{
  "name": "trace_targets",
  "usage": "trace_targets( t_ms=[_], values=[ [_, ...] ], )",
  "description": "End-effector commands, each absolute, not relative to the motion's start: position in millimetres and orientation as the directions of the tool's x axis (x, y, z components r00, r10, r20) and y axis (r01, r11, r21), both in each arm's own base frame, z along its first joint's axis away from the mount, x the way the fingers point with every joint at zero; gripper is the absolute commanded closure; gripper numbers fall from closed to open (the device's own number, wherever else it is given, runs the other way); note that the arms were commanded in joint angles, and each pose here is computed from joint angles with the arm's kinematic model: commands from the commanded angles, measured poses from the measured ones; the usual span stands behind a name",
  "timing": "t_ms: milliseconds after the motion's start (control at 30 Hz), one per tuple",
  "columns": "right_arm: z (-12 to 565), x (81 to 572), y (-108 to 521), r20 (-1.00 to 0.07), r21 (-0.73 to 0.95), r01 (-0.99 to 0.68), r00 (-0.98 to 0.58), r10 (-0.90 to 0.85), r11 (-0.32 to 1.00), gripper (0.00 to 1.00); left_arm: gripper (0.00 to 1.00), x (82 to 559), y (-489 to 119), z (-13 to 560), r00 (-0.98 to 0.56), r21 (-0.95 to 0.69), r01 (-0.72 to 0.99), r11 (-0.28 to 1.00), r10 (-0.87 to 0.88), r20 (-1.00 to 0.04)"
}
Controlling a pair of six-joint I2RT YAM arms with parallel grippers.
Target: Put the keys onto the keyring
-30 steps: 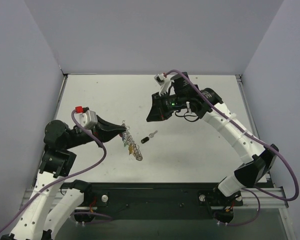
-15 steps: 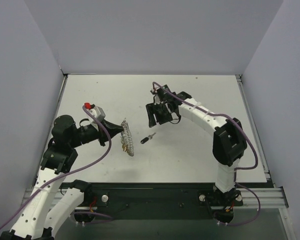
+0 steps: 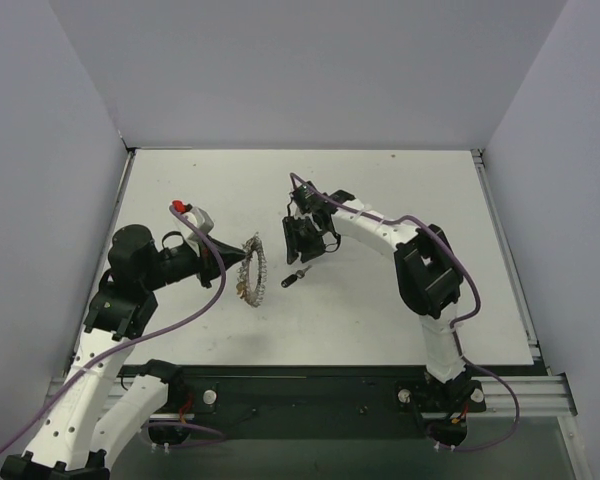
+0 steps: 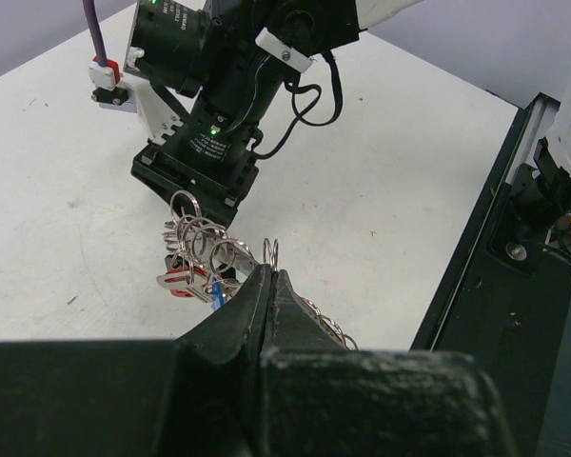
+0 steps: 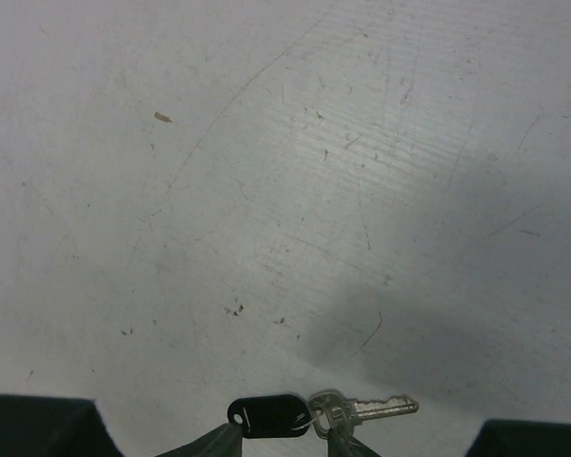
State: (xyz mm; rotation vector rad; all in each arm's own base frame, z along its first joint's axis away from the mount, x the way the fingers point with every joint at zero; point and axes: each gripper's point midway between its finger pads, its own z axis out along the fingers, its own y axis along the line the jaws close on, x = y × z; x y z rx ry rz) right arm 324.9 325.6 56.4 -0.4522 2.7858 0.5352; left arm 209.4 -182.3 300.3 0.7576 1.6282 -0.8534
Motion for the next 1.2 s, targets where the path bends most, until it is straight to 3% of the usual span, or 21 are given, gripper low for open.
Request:
trace_targets(
  t_ms=[0, 400, 867, 967, 1000, 1167],
  values=[
    [49, 323, 331, -0.262, 0.312, -0.259, -0.948, -0.18, 0.914, 0.62, 1.0, 209, -182, 338, -0.079, -0.057, 0.848, 0.527, 0.019, -0.997],
    [30, 318, 323, -0.196, 0.255, -0.18, -0.972, -0.132, 0.95, 0.66, 1.0, 201, -182, 341, -0.07, -0.054, 0.854, 0.517, 0.011, -0.998],
    [7, 310, 318, -0.123, 0.247, -0.139, -0.986, -0.111, 0.959, 0.79, 1.0, 196, -180, 343, -0.061, -0.047, 0.853, 0.52, 0.01, -0.998],
    [5, 309, 318, -0.11, 0.254, -0.132, -0.988, -0.107, 0.958, 0.9, 1.0, 195, -179, 344, -0.058, -0.045, 0.853, 0.52, 0.009, -0.998],
    [6, 310, 318, -0.112, 0.259, -0.134, -0.988, -0.108, 0.956, 0.99, 1.0, 195, -179, 345, -0.057, -0.044, 0.852, 0.521, 0.009, -0.998],
    [15, 312, 316, -0.128, 0.275, -0.139, -0.986, -0.107, 0.951, 1.0, 1.0, 194, -179, 345, -0.051, -0.039, 0.853, 0.521, 0.008, -0.999]
  ],
)
